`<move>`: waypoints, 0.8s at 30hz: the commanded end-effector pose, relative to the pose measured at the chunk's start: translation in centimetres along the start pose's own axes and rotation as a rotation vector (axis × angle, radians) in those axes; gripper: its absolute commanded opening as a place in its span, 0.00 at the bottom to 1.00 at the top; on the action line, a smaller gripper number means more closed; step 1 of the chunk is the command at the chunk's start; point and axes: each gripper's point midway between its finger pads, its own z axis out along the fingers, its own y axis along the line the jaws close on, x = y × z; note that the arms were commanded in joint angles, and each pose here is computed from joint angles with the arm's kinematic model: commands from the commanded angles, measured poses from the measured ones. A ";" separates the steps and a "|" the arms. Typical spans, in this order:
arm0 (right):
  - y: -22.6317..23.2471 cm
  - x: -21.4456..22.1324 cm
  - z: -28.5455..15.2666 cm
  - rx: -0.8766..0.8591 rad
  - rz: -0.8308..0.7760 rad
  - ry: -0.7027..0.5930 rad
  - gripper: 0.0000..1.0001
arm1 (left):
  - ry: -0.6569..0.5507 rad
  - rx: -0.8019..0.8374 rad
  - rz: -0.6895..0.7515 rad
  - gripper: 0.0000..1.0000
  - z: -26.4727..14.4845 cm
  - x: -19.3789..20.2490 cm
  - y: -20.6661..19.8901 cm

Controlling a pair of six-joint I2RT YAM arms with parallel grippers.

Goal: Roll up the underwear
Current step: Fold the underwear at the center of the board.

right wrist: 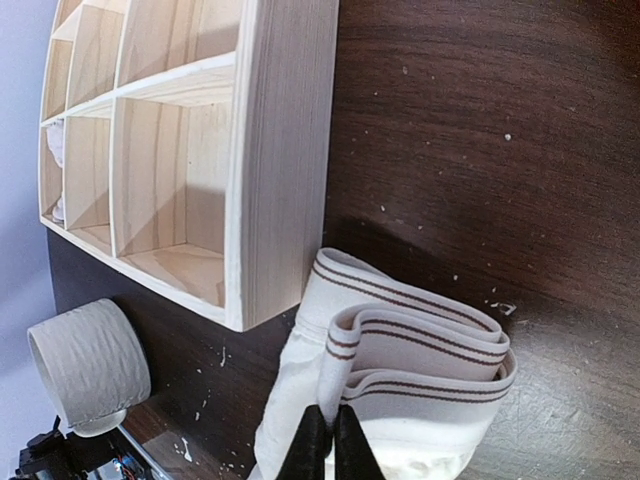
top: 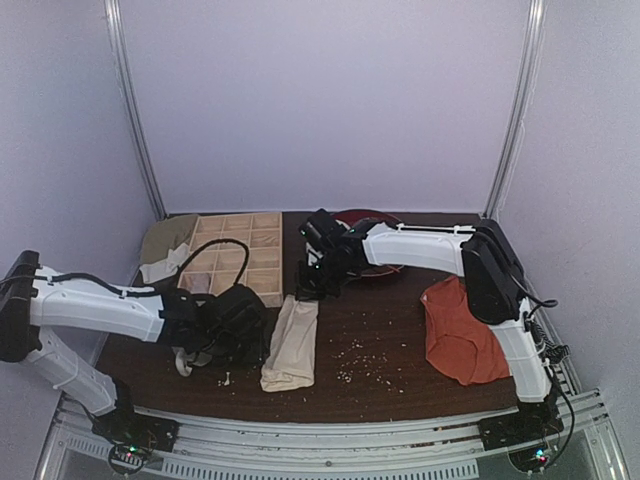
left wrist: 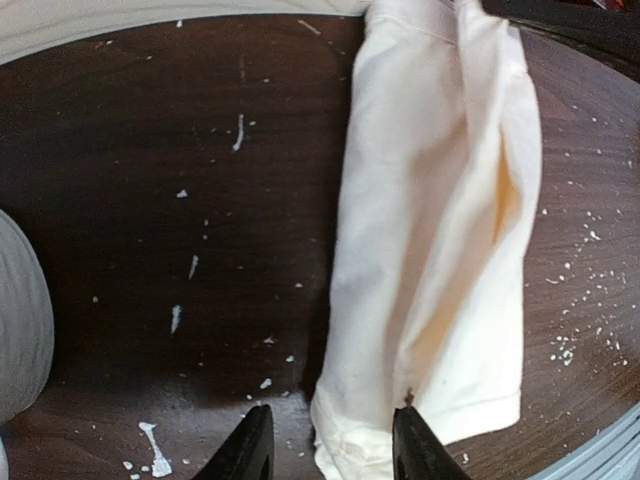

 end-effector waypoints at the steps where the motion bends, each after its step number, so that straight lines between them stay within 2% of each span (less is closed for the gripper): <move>1: 0.5 0.6 0.9 -0.001 -0.015 0.031 0.00 | -0.030 -0.015 -0.062 0.54 0.6 -0.8 0.9; 16: 0.2 1.4 3.5 -0.004 0.003 0.067 0.00 | -0.054 0.013 -0.065 0.53 -0.9 -1.5 0.9; 24: 1.4 1.2 3.6 -0.050 0.004 0.054 0.00 | -0.055 0.067 -0.056 0.58 -0.7 -1.5 -0.1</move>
